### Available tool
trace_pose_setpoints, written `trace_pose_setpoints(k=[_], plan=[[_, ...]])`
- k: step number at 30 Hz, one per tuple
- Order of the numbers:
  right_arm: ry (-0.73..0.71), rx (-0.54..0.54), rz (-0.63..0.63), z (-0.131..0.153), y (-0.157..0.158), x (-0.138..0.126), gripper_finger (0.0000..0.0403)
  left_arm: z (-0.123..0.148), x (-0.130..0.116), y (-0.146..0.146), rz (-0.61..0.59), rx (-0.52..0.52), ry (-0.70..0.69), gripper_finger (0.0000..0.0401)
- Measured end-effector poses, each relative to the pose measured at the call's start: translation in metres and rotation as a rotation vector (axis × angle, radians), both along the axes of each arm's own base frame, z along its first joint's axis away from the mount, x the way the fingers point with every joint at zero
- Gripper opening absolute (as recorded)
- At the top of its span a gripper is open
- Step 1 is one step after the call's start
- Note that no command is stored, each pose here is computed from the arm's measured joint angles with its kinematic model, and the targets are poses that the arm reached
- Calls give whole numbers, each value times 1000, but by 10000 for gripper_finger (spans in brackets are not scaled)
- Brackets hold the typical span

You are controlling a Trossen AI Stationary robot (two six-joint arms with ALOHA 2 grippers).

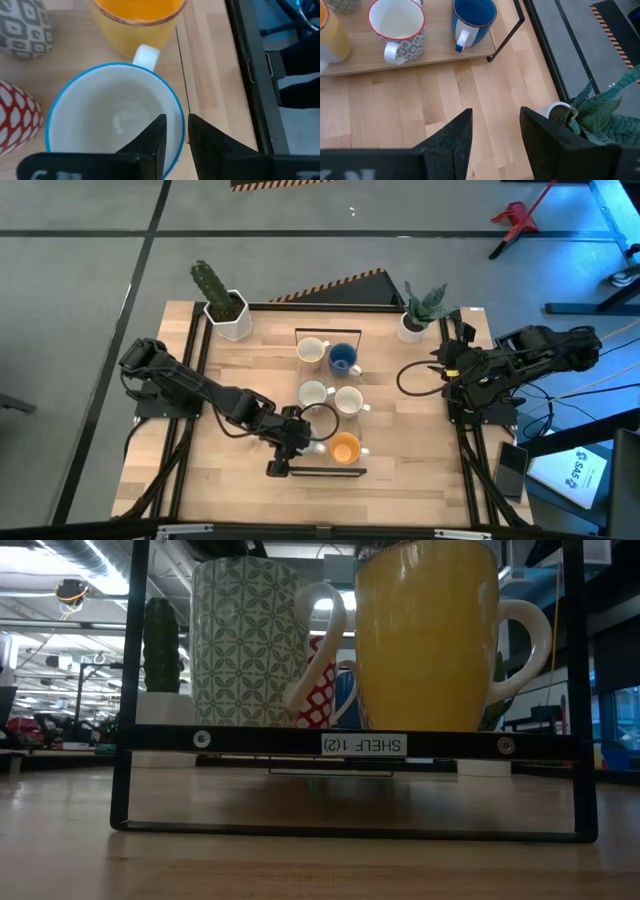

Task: Place coffee mugs
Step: Put the green and white mug on the shelf

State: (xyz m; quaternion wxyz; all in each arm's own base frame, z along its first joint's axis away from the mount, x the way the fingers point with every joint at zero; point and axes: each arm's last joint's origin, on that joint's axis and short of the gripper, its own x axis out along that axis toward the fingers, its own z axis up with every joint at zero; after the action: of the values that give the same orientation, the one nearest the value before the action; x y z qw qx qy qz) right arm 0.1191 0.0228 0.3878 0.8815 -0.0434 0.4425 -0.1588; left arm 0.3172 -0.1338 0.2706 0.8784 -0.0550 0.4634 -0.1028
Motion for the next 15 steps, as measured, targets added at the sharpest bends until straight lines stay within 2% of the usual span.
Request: trace_pose_setpoints(k=[8,15], plan=[[0,0,0,0,0,0,150,-10,3,-4,-50,-10,39,70],[0,0,0,0,0,0,150,-10,3,-6,-118,-46,44,27]])
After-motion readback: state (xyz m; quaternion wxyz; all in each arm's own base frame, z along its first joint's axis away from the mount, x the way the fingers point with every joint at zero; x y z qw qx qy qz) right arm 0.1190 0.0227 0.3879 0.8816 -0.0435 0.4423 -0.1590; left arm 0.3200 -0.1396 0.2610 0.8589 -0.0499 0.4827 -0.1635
